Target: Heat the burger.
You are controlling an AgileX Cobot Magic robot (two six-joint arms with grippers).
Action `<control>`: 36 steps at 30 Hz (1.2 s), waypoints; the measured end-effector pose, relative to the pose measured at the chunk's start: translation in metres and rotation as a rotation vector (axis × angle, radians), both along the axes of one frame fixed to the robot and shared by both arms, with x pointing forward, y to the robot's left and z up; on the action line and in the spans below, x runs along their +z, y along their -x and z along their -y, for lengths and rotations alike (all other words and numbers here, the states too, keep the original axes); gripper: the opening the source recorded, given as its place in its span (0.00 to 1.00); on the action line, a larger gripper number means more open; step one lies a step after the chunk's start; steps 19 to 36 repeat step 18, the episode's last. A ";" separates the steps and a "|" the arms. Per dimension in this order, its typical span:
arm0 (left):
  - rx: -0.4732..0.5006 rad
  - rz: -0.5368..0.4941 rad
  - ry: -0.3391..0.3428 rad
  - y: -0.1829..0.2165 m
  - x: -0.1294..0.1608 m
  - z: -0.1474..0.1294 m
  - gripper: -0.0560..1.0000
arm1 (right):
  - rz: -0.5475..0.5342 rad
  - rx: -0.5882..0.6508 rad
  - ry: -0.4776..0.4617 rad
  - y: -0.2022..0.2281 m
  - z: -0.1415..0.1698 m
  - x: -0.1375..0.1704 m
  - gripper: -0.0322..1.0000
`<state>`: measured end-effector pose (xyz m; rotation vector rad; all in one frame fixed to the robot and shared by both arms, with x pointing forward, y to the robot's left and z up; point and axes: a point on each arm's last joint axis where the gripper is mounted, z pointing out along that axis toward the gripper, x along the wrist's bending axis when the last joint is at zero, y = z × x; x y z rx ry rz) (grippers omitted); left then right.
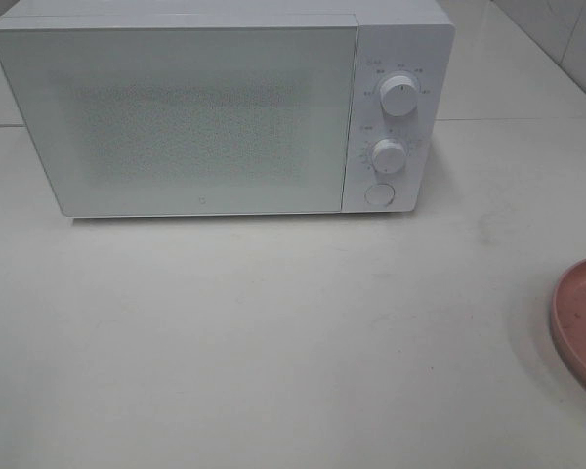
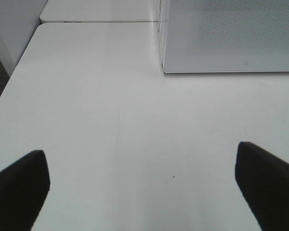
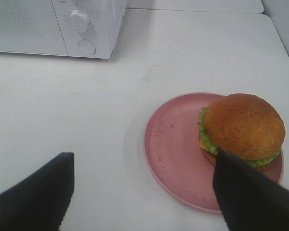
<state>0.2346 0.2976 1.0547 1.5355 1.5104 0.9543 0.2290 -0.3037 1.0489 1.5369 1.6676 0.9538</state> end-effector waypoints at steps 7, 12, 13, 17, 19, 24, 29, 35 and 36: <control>-0.003 0.001 0.006 0.000 0.000 0.000 0.99 | 0.000 0.000 0.000 0.000 0.000 0.000 0.77; -0.003 0.001 0.007 0.000 0.000 0.001 0.99 | 0.000 0.000 0.000 0.000 0.000 0.000 0.77; -0.003 0.001 0.007 0.000 0.000 0.001 0.99 | 0.000 0.000 0.000 0.000 0.000 0.000 0.77; -0.003 0.001 0.007 0.000 0.000 0.001 0.99 | 0.000 0.000 0.000 0.000 0.000 0.000 0.77; -0.003 0.001 0.007 0.000 0.000 0.001 0.99 | 0.000 0.000 0.000 0.000 0.000 0.000 0.77; -0.003 0.001 0.007 0.000 0.000 0.001 0.99 | 0.000 0.000 0.000 0.000 0.000 0.000 0.77; -0.003 0.001 0.007 0.000 0.000 0.001 0.99 | 0.000 0.000 0.000 0.000 0.000 0.000 0.77; -0.003 0.001 0.007 0.000 0.000 0.001 0.99 | 0.000 0.000 0.000 0.000 0.000 0.000 0.77; -0.003 0.001 0.007 0.000 0.000 0.001 0.99 | 0.000 0.000 0.000 0.000 0.000 0.000 0.77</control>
